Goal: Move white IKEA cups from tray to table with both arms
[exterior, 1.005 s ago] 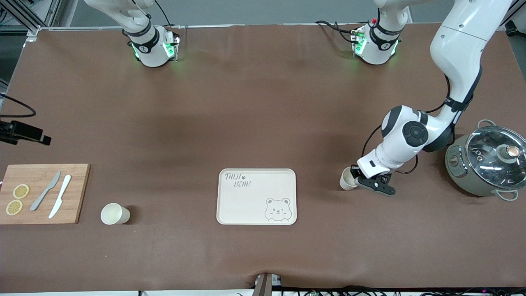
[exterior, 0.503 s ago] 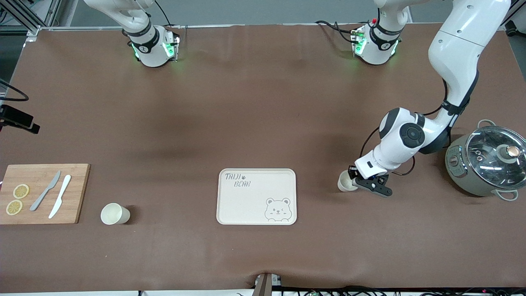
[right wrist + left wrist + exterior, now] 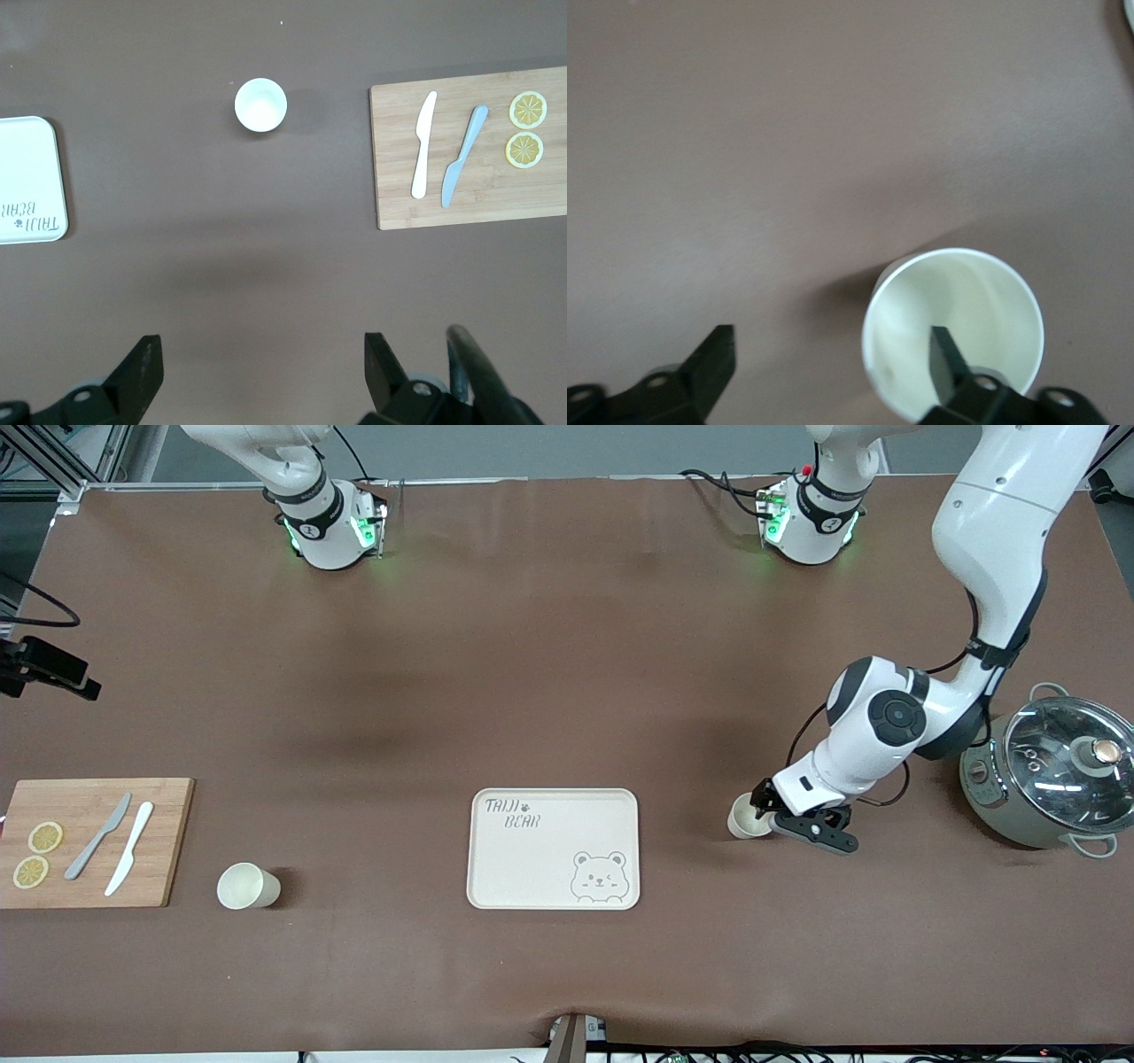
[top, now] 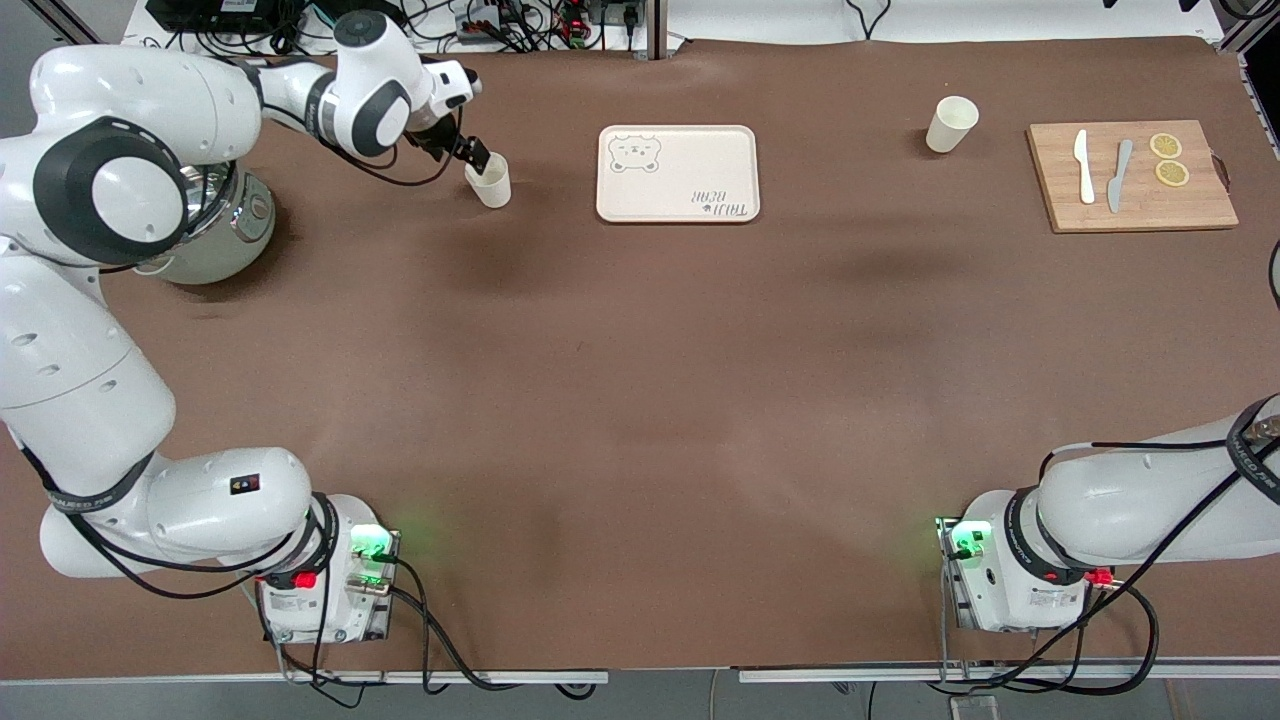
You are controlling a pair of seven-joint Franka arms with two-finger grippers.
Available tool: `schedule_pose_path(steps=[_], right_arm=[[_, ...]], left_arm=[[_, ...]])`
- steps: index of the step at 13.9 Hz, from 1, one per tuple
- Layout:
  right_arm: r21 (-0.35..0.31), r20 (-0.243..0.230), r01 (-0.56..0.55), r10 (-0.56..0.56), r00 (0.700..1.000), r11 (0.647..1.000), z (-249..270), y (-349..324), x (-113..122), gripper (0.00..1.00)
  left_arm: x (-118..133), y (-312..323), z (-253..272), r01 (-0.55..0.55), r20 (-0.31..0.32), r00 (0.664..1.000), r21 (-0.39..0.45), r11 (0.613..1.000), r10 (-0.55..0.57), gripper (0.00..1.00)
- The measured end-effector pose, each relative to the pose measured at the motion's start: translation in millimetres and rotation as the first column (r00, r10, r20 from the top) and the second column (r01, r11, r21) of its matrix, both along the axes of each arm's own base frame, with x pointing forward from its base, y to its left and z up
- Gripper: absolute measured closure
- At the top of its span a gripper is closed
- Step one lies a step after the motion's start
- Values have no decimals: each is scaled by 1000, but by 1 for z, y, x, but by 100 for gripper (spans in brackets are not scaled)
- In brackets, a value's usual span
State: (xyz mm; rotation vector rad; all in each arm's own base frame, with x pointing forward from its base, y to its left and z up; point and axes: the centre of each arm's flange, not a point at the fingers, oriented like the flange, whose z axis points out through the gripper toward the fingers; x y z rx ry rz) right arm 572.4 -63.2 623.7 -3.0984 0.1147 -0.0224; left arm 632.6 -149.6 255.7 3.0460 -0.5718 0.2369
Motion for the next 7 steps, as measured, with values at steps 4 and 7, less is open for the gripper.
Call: schedule_pose_path(steps=[4, 7], right_arm=[[3, 28, -4, 4, 1000, 1000, -7, 3, -10, 0], [6, 29, -9, 9, 1000, 1000, -8, 6, -19, 0]], left_arm=[[14, -3, 58, -70, -38, 997, 54, 996, 73, 0], [28, 8, 110, -136, -51, 989, 63, 989, 139, 0]])
